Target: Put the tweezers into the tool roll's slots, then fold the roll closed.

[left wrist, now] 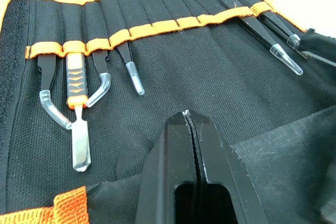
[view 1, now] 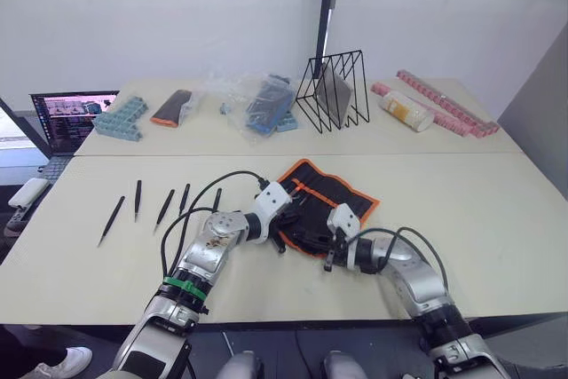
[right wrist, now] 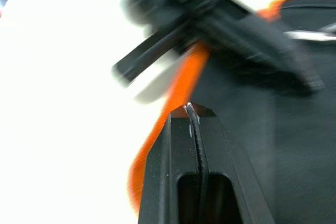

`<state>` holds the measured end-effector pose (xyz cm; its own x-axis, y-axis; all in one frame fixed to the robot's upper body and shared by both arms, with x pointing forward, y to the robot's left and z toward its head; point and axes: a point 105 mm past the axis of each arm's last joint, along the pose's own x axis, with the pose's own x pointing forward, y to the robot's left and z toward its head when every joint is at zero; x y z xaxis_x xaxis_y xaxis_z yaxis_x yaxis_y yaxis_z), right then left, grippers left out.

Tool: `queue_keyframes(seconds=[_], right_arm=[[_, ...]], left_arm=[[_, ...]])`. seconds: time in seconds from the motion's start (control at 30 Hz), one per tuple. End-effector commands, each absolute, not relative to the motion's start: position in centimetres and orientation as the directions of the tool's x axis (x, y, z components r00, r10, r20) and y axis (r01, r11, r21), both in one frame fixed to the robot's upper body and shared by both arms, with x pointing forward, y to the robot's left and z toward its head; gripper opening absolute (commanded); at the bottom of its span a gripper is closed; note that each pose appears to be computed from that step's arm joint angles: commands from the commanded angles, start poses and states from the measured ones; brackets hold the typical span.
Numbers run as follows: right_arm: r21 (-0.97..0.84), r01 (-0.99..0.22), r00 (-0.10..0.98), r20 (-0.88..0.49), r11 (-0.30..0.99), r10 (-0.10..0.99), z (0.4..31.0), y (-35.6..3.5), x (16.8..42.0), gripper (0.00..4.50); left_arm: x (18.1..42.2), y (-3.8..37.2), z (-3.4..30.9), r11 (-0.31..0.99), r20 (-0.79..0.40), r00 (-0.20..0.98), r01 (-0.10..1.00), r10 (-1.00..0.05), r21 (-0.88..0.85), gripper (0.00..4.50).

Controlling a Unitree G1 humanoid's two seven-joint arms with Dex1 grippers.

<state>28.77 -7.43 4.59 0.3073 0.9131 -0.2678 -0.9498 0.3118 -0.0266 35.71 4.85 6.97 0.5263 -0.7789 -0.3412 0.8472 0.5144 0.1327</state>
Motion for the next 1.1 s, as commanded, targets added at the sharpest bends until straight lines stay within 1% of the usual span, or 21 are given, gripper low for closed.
queue_keyframes(seconds=[0.03,0.23,0.3,0.37,0.4,0.5,0.63,0.73,0.83,0.9,1.0,1.1], right_arm=[[0.091,-0.943,0.254,-0.432,0.321,0.865,-0.5,-9.5,26.1,0.00],[0.043,-0.951,0.248,-0.484,0.306,0.839,-0.7,-11.2,25.6,0.00],[0.000,-0.961,0.236,-0.516,0.275,0.823,-0.6,-11.7,25.5,0.00],[-0.099,-0.973,0.227,-0.566,0.209,0.792,-0.3,-12.4,25.3,0.00],[-0.117,-0.975,0.223,-0.562,0.191,0.796,0.4,-12.4,25.2,0.00],[-0.126,-0.977,0.213,-0.508,0.173,0.834,3.0,-11.8,25.1,0.00],[-0.087,-0.980,0.201,-0.414,0.181,0.888,6.6,-10.2,25.5,0.00],[-0.096,-0.976,0.217,-0.324,0.196,0.921,9.4,-8.8,26.6,0.00],[-0.092,-0.961,0.274,-0.257,0.259,0.927,10.9,-8.2,28.3,0.00],[-0.106,-0.949,0.314,-0.248,0.297,0.916,11.0,-7.7,29.4,0.00],[-0.153,-0.937,0.346,-0.320,0.313,0.882,9.1,-7.4,30.4,0.00],[-0.169,-0.912,0.409,-0.334,0.373,0.849,7.4,-7.6,31.5,0.00]], left_arm=[[35.7,6.2,6.1,0.530,-0.396,0.537,0.837,-0.745,0.139,0.02],[35.9,6.3,6.3,0.531,-0.397,0.541,0.835,-0.742,0.146,0.02],[35.9,6.2,6.4,0.528,-0.395,0.539,0.836,-0.744,0.147,0.02],[35.9,6.1,6.5,0.526,-0.392,0.538,0.837,-0.746,0.148,0.02],[35.9,6.0,6.5,0.525,-0.390,0.537,0.838,-0.748,0.148,0.02],[35.7,5.7,6.6,0.516,-0.382,0.530,0.844,-0.757,0.146,0.02],[35.3,5.5,6.6,0.497,-0.380,0.507,0.857,-0.773,0.132,0.02],[35.1,5.5,6.5,0.488,-0.385,0.498,0.863,-0.777,0.129,0.02],[35.1,5.5,6.8,0.489,-0.378,0.499,0.862,-0.780,0.130,0.02],[35.3,5.5,7.0,0.496,-0.372,0.505,0.859,-0.779,0.129,0.02],[35.4,5.4,7.4,0.505,-0.358,0.515,0.854,-0.779,0.129,0.02],[35.3,5.3,7.6,0.506,-0.349,0.515,0.853,-0.783,0.124,0.02]])
